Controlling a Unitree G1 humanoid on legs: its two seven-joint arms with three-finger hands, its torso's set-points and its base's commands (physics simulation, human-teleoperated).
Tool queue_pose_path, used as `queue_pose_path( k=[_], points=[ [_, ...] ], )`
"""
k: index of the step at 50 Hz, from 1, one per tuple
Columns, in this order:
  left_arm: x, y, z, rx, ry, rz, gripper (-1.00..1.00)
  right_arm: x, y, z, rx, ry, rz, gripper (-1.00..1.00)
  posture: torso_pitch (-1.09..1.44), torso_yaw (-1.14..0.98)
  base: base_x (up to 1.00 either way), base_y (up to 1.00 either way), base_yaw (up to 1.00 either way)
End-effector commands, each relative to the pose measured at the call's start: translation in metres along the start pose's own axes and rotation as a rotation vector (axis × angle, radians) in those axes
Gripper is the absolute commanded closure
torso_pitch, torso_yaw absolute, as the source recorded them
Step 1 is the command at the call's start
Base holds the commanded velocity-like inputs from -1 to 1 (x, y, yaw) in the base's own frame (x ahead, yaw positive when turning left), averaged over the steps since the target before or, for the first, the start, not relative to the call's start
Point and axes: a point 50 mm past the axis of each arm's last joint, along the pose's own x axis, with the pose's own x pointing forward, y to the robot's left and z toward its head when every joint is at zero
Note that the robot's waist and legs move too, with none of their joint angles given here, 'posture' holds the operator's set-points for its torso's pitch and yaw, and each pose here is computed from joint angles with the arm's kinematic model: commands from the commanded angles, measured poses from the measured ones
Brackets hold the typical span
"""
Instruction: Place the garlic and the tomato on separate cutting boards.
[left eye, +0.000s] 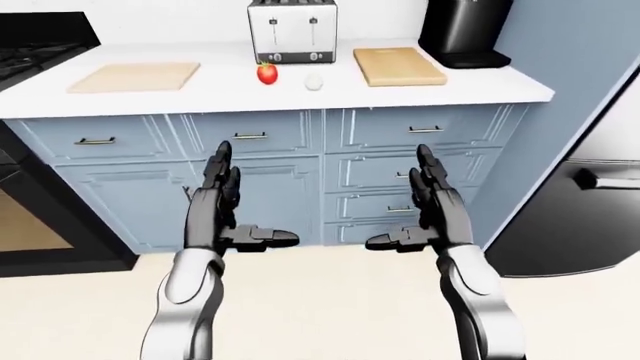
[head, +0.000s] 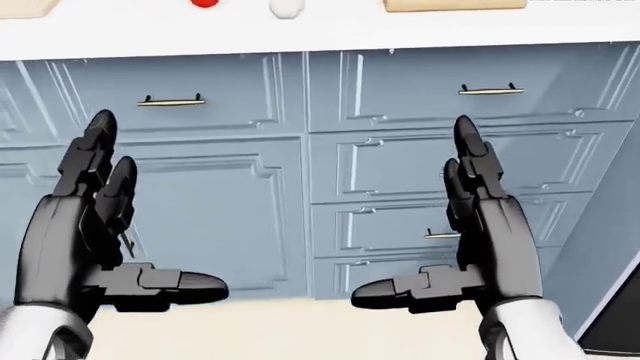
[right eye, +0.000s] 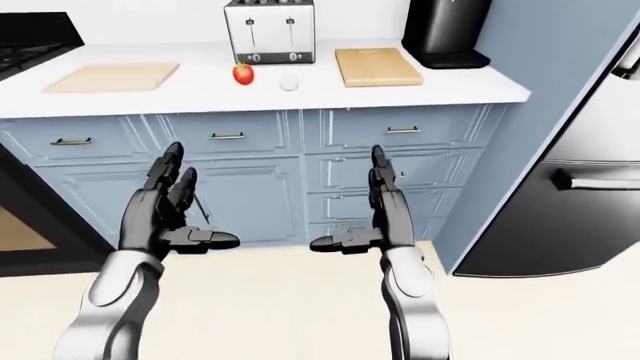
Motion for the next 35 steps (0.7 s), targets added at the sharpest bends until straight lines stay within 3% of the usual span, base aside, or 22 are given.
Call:
queue_pose_path(
  k=[1, 12, 35],
  points=[
    [-0.001, 0.003, 0.020, 0.017, -0.107, 0.012, -1.00, 0.001, 0.006, 0.020, 0.000, -0.108, 0.025, -1.00, 0.00, 0.00, 0.00, 0.32, 0.00],
    [0.003, 0.000, 0.023, 0.024, -0.110, 0.006, -1.00, 0.004, 0.005, 0.017, 0.006, -0.101, 0.022, -1.00, 0.00, 0.00, 0.00, 0.46, 0.00],
    [0.007, -0.002, 0.024, 0.033, -0.114, 0.000, -1.00, 0.006, 0.006, 0.008, 0.017, -0.099, 0.032, -1.00, 0.00, 0.00, 0.29, 0.00, 0.00]
  ],
)
